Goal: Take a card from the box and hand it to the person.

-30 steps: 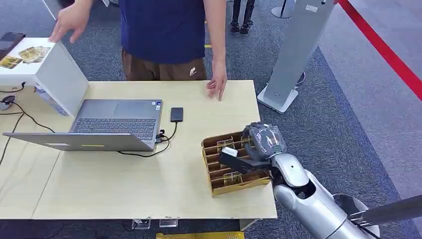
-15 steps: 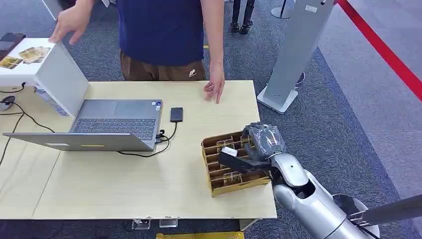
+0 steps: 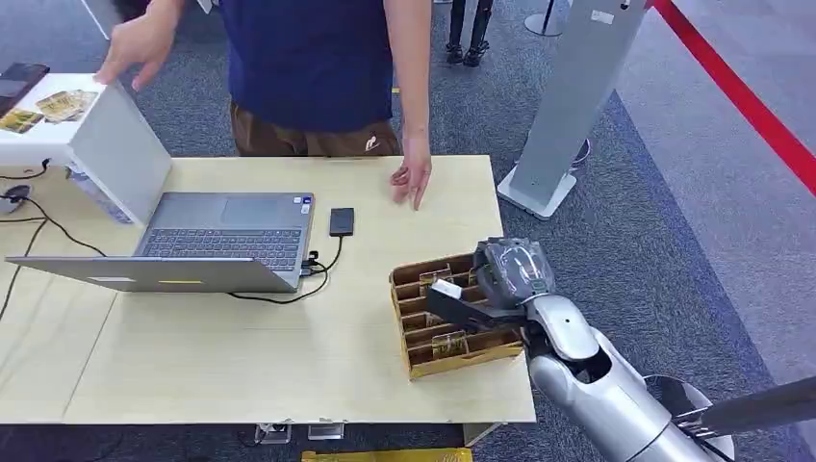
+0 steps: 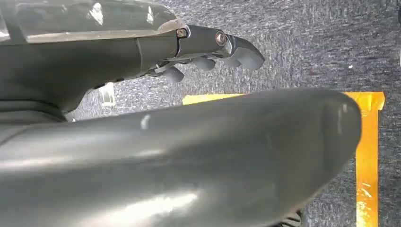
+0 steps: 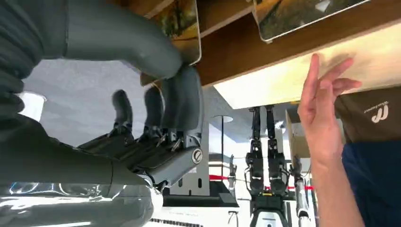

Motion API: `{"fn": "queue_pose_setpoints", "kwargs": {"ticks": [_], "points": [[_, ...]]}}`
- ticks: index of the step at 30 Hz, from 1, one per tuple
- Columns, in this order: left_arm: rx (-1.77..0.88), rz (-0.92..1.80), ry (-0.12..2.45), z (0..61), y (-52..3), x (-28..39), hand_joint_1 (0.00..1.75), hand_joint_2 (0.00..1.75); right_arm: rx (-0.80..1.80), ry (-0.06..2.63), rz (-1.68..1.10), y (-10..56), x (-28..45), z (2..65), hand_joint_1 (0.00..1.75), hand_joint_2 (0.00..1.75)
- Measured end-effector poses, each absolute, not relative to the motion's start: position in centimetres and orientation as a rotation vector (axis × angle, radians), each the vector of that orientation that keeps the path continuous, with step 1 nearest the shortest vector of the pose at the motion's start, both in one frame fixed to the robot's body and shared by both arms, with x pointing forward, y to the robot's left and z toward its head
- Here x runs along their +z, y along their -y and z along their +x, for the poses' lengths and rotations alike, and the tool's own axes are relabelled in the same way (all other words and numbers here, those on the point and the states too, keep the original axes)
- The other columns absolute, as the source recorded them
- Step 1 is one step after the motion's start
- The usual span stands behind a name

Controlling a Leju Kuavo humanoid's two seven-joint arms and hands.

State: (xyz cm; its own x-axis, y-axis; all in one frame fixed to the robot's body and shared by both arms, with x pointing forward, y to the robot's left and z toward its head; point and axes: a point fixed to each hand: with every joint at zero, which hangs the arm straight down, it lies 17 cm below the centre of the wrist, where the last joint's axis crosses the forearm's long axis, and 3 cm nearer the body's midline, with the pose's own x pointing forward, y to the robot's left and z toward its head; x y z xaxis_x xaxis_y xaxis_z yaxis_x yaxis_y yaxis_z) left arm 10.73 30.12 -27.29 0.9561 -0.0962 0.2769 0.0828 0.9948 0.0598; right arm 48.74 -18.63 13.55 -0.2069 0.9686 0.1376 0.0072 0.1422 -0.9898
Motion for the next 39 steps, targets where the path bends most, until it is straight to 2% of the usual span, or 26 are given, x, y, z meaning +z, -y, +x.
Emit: {"fn": "queue_pose_setpoints", "kwargs": {"ticks": [1,5,14,17,18,19,20,21,22,32,36,37,39], "points": [[-0.091,0.048,0.283,10.73,-30.12,-27.29,0.00,0.00,1.239,1.439,-1.014,18.68,13.54,48.74,1.45,1.75],[-0.091,0.047,0.283,10.73,-30.12,-27.29,0.00,0.00,1.231,1.438,-1.015,18.87,13.63,48.78,1.45,1.75],[-0.091,0.049,0.282,10.71,-30.14,-27.30,0.00,0.00,1.229,1.441,-1.014,18.91,13.70,48.81,1.26,1.75],[-0.091,0.048,0.282,10.71,-30.13,-27.30,0.00,0.00,1.226,1.440,-1.009,18.90,13.64,48.79,1.03,1.75],[-0.091,0.048,0.282,10.71,-30.13,-27.29,0.00,0.00,1.227,1.440,-1.009,18.90,13.62,48.77,0.72,1.75],[-0.091,0.047,0.282,10.71,-30.12,-27.29,0.00,0.00,1.227,1.439,-1.008,18.90,13.56,48.74,0.58,1.75],[-0.091,0.047,0.282,10.70,-30.12,-27.29,0.00,0.00,1.227,1.439,-1.007,18.90,13.52,48.71,0.52,1.75],[-0.091,0.047,0.282,10.70,-30.12,-27.29,0.00,0.00,1.228,1.438,-1.006,18.89,13.44,48.67,0.31,1.75],[-0.091,0.047,0.282,10.70,-30.12,-27.29,0.00,0.00,1.229,1.436,-1.005,18.90,13.38,48.63,0.24,1.75],[-0.091,0.047,0.281,10.70,-30.12,-27.29,0.00,0.00,1.227,1.436,-1.003,18.89,13.27,48.50,0.24,1.75],[-0.091,0.047,0.281,10.70,-30.12,-27.30,0.00,0.00,1.227,1.436,-1.003,18.90,13.25,48.47,0.30,1.75],[-0.091,0.047,0.282,10.71,-30.12,-27.29,0.00,0.00,1.226,1.436,-1.003,18.90,13.27,48.46,0.37,1.75],[-0.091,0.047,0.282,10.71,-30.12,-27.29,0.00,0.00,1.227,1.436,-1.002,18.90,13.24,48.44,0.37,1.75]]}}
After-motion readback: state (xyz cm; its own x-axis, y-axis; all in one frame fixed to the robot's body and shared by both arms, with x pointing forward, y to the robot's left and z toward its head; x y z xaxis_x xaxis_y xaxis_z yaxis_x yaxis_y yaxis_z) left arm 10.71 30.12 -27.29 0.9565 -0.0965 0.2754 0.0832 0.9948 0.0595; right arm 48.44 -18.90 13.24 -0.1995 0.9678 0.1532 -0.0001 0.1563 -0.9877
